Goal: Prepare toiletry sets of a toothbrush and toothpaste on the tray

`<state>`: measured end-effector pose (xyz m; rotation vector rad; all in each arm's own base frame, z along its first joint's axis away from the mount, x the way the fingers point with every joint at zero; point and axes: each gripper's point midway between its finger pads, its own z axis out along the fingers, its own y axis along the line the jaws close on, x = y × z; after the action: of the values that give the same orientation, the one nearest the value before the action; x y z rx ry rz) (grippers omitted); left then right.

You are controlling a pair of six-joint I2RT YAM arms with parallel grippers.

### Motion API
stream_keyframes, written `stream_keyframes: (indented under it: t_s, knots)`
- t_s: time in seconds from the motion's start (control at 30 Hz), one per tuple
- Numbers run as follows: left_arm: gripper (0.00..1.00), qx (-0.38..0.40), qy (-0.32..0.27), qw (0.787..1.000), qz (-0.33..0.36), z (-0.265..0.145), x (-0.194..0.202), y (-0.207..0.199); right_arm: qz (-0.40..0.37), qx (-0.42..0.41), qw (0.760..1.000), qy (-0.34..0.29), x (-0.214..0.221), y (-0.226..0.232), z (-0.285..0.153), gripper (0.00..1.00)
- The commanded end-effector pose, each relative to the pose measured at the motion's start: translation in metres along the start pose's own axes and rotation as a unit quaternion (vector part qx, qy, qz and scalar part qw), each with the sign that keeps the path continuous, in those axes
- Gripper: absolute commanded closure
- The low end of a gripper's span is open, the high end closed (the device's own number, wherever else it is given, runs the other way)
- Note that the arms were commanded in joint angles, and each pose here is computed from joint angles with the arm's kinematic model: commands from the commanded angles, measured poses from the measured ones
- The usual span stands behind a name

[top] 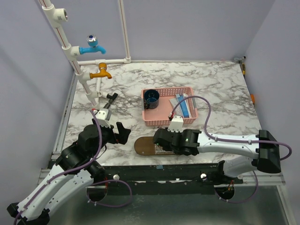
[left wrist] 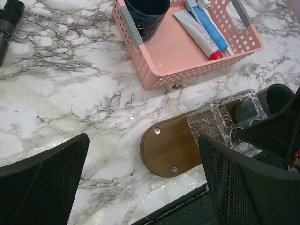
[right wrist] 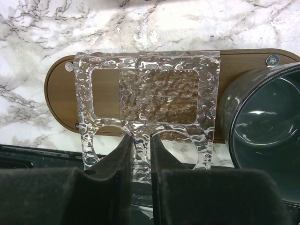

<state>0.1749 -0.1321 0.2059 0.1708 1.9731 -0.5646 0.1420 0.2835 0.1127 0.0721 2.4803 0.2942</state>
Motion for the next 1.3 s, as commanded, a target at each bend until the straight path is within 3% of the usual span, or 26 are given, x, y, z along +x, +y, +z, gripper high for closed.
stream_keyframes:
  t_s: [0.0,0.2,0.5,0.73,1.1,1.27]
  knots:
    - [0.01,-0.013,-0.004,1.000,0.005,0.001,-0.002,0.005,0.002,-0.025,1.000,-0.006,-0.002,0.004,-0.006,1.00]
    - [0.01,-0.015,-0.002,1.000,0.005,0.001,-0.002,0.006,-0.002,-0.026,1.000,-0.002,0.003,0.002,-0.002,0.99]
    - [0.01,-0.017,-0.003,1.000,0.006,0.001,-0.002,0.006,-0.006,-0.023,1.000,-0.005,0.001,0.004,-0.001,0.75]
    - [0.01,-0.015,-0.003,1.000,0.006,0.001,-0.002,0.006,-0.008,-0.020,1.000,-0.017,-0.009,0.004,-0.009,0.65]
    - [0.01,-0.009,0.007,1.000,0.004,0.002,-0.002,0.002,-0.008,-0.042,0.998,-0.035,-0.032,0.007,-0.035,0.59]
    - [0.01,-0.006,0.042,0.999,0.008,0.005,0.001,-0.005,-0.013,-0.051,0.997,-0.047,-0.044,0.008,-0.049,0.57]
